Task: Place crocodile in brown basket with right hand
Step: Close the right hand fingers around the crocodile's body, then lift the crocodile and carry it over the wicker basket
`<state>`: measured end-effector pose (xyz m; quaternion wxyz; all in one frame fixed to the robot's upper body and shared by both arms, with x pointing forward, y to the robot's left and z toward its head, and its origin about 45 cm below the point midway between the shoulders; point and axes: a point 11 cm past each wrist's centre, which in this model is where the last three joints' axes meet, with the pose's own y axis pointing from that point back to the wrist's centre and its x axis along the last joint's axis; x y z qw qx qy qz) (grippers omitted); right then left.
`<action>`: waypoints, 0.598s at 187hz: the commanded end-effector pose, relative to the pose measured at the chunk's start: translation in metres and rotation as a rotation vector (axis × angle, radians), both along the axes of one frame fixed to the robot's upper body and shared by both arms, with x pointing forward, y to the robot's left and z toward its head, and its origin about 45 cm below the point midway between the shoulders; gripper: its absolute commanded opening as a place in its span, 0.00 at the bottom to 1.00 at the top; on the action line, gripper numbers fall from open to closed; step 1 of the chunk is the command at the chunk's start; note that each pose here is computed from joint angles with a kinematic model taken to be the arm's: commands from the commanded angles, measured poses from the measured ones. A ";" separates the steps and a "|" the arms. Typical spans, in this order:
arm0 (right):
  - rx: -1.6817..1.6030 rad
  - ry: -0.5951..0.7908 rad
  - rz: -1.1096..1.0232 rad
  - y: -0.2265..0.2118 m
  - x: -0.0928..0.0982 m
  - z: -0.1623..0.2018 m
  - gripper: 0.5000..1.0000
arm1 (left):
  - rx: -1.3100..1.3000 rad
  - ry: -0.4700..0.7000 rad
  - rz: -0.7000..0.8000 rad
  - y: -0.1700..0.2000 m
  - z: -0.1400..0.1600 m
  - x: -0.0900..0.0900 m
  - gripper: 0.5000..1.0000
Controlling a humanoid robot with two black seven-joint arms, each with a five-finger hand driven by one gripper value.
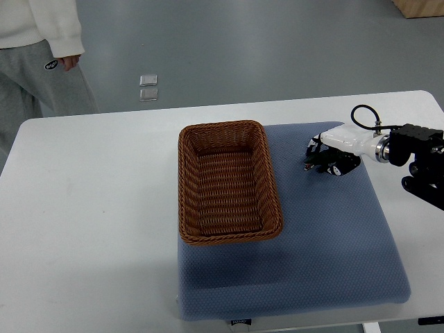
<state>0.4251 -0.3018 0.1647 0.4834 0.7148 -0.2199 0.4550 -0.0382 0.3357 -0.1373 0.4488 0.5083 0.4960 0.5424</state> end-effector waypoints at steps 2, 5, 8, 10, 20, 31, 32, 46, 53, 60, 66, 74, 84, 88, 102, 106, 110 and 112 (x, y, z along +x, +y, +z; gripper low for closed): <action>0.016 -0.021 0.007 0.004 0.004 0.007 0.00 | 0.000 0.000 0.000 0.000 0.000 0.000 1.00; 0.017 -0.024 0.009 0.005 0.005 0.009 0.00 | 0.000 0.000 0.000 0.000 0.000 0.000 1.00; 0.019 -0.028 0.012 0.006 0.006 0.011 0.00 | 0.000 0.000 0.000 0.000 0.000 0.000 1.00; 0.020 -0.030 0.011 0.006 0.006 0.012 0.00 | 0.000 0.000 0.000 0.000 0.000 0.000 1.00; 0.027 -0.043 0.020 0.009 0.010 0.018 0.00 | 0.000 0.000 0.000 0.000 0.000 0.000 1.00; 0.032 -0.064 0.030 0.013 0.015 0.028 0.00 | 0.000 0.000 0.000 0.000 0.000 0.000 1.00; 0.032 -0.064 0.030 0.013 0.015 0.028 0.00 | 0.000 0.000 0.000 0.000 0.000 0.000 1.00; 0.044 -0.088 0.047 0.020 0.020 0.040 0.00 | 0.000 0.000 0.000 0.000 0.000 0.000 1.00; 0.055 -0.100 0.063 0.026 0.021 0.047 0.00 | 0.000 0.000 0.000 0.000 0.000 0.000 1.00; 0.062 -0.106 0.075 0.031 0.022 0.051 0.00 | 0.000 0.000 0.000 0.000 0.000 0.000 1.00; 0.071 -0.114 0.094 0.038 0.022 0.055 0.00 | 0.000 0.000 0.000 0.000 0.000 0.000 1.00; 0.083 -0.124 0.120 0.048 0.022 0.062 0.00 | 0.000 0.000 0.000 0.000 0.000 0.000 1.00; 0.097 -0.129 0.146 0.058 0.020 0.067 0.00 | 0.000 0.000 0.000 0.000 0.000 0.000 1.00; 0.103 -0.131 0.161 0.063 0.019 0.068 0.00 | 0.000 0.000 0.000 0.000 0.000 0.000 1.00; 0.122 -0.146 0.201 0.080 0.017 0.077 0.00 | 0.000 0.000 0.000 0.000 0.000 0.000 1.00; 0.130 -0.151 0.212 0.085 0.017 0.079 0.00 | 0.000 0.000 0.000 0.000 0.000 0.000 1.00; 0.133 -0.162 0.220 0.089 0.018 0.084 0.00 | 0.000 0.000 0.000 0.000 0.000 0.000 1.00; 0.135 -0.163 0.223 0.090 0.018 0.084 0.00 | 0.000 0.000 0.000 0.000 0.000 0.000 1.00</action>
